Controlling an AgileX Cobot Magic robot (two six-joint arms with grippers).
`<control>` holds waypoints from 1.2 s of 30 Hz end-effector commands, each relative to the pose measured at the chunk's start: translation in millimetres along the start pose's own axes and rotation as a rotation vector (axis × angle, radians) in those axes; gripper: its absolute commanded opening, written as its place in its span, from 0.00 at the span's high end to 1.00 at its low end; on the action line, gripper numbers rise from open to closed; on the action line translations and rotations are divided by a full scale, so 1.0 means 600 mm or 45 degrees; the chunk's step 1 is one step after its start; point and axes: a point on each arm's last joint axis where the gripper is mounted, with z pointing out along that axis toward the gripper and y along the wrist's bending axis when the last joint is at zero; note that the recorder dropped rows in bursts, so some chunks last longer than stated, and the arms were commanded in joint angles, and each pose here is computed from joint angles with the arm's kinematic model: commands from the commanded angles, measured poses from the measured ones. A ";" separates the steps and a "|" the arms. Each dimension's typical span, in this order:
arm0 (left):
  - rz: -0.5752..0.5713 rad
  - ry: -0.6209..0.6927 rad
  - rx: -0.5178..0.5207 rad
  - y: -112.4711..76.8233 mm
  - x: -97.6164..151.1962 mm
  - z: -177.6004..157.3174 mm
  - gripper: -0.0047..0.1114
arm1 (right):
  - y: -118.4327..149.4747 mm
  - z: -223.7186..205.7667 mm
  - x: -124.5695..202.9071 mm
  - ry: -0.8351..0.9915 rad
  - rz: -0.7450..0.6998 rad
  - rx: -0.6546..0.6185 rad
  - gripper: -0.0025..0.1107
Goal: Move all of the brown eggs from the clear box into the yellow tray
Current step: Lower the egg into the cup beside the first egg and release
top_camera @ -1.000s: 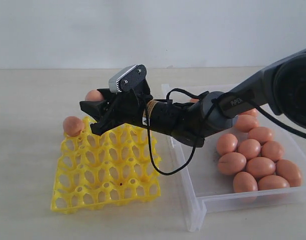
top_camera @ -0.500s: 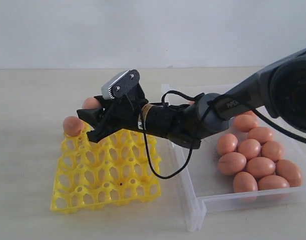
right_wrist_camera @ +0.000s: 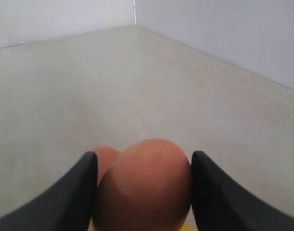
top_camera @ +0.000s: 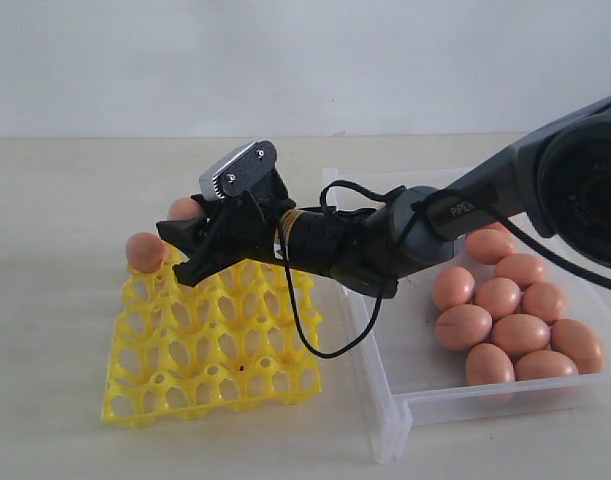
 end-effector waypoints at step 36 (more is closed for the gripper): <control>-0.023 0.000 0.003 0.000 0.001 0.000 0.93 | 0.003 0.036 0.036 0.121 0.118 0.027 0.50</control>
